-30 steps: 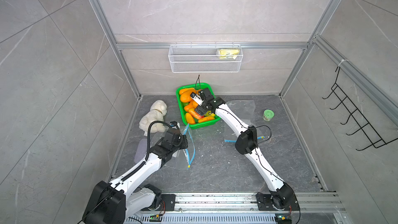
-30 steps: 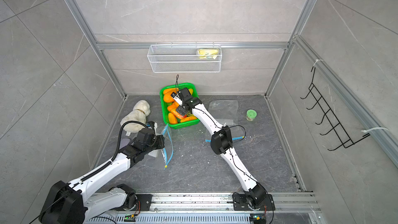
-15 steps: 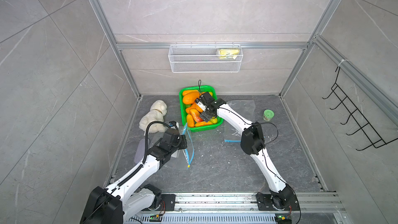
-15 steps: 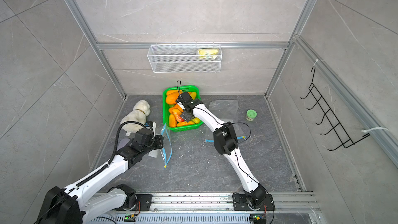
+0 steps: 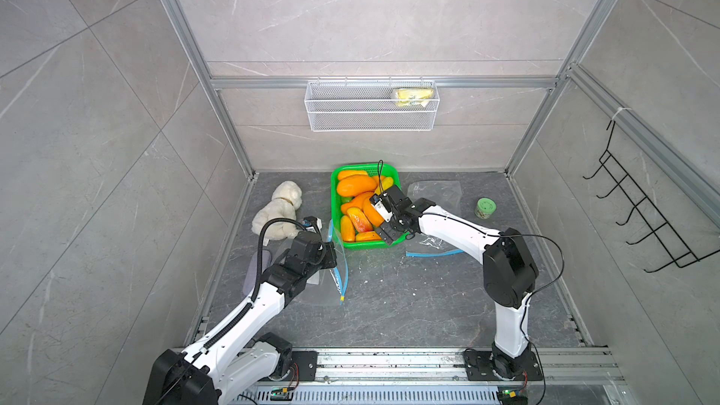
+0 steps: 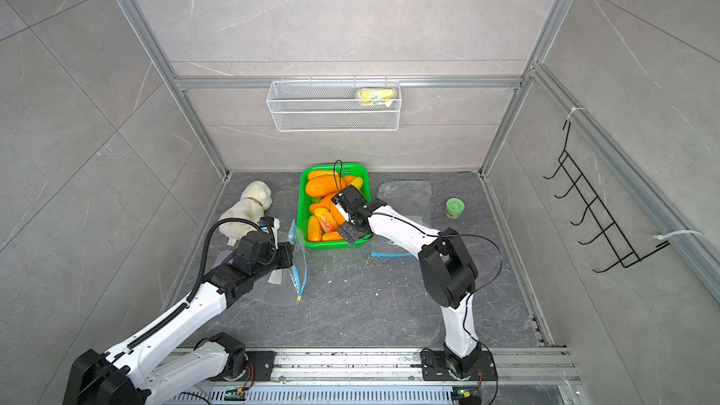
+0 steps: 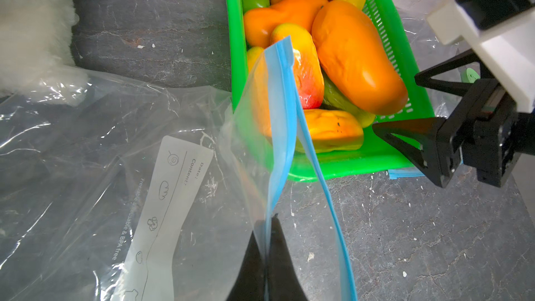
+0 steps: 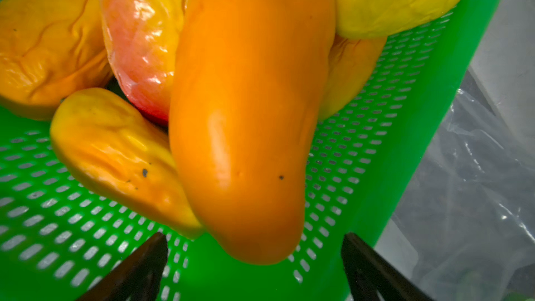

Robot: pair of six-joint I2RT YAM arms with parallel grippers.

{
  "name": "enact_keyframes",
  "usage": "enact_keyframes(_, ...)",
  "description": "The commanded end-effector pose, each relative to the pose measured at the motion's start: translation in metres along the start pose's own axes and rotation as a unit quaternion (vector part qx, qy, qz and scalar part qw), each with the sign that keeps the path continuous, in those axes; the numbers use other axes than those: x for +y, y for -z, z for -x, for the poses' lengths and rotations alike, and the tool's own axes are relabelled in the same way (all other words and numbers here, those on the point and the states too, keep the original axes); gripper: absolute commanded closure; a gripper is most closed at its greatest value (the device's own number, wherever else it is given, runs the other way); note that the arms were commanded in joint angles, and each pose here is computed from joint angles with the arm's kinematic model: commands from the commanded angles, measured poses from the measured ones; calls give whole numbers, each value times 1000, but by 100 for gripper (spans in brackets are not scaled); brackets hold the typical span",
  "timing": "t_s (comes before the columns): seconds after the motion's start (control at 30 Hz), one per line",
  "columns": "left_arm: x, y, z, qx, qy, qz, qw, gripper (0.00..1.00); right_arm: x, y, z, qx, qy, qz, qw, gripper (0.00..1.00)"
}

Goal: Place the mango in a zip-top bag and seal the zipper
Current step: Move the basket to the center of the board, then pick up the mango from the basket.

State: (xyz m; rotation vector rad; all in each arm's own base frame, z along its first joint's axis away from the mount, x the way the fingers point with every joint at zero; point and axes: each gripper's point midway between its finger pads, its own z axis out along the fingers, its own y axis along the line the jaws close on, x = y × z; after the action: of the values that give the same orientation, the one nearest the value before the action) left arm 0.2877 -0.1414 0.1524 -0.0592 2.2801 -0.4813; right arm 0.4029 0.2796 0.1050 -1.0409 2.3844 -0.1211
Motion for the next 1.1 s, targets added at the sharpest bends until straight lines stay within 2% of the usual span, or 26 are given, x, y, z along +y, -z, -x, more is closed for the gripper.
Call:
enact_keyframes(0.0,-10,12,25,-31,-12,-12,999,100,8,-5,-24,29,-3,0,1000,4)
enact_keyframes(0.2,-16,11,22,-21,-11,-28,999,100,4,10,-57,51,-13,-15,999,4)
enact_keyframes(0.43,-35,9,20,10,-19,-67,998,100,12,62,-11,-57,-83,38,994,5)
enact_keyframes(0.5,-39,11,20,12,-18,-77,997,100,17,57,-3,-63,-99,48,992,5)
enact_keyframes(0.63,-42,14,19,21,-16,-81,996,100,25,31,-2,-32,-99,58,993,7)
enact_keyframes(0.77,-47,14,17,37,-13,-93,995,100,22,13,3,-19,-109,39,993,8)
enact_keyframes(0.9,-58,14,17,51,-6,-117,992,100,20,0,4,7,-119,27,992,16)
enact_keyframes(0.97,-60,16,18,54,-3,-120,991,100,19,-2,2,16,-125,20,992,25)
enact_keyframes(1.07,-64,20,22,52,5,-127,991,100,17,6,7,-1,-143,22,989,38)
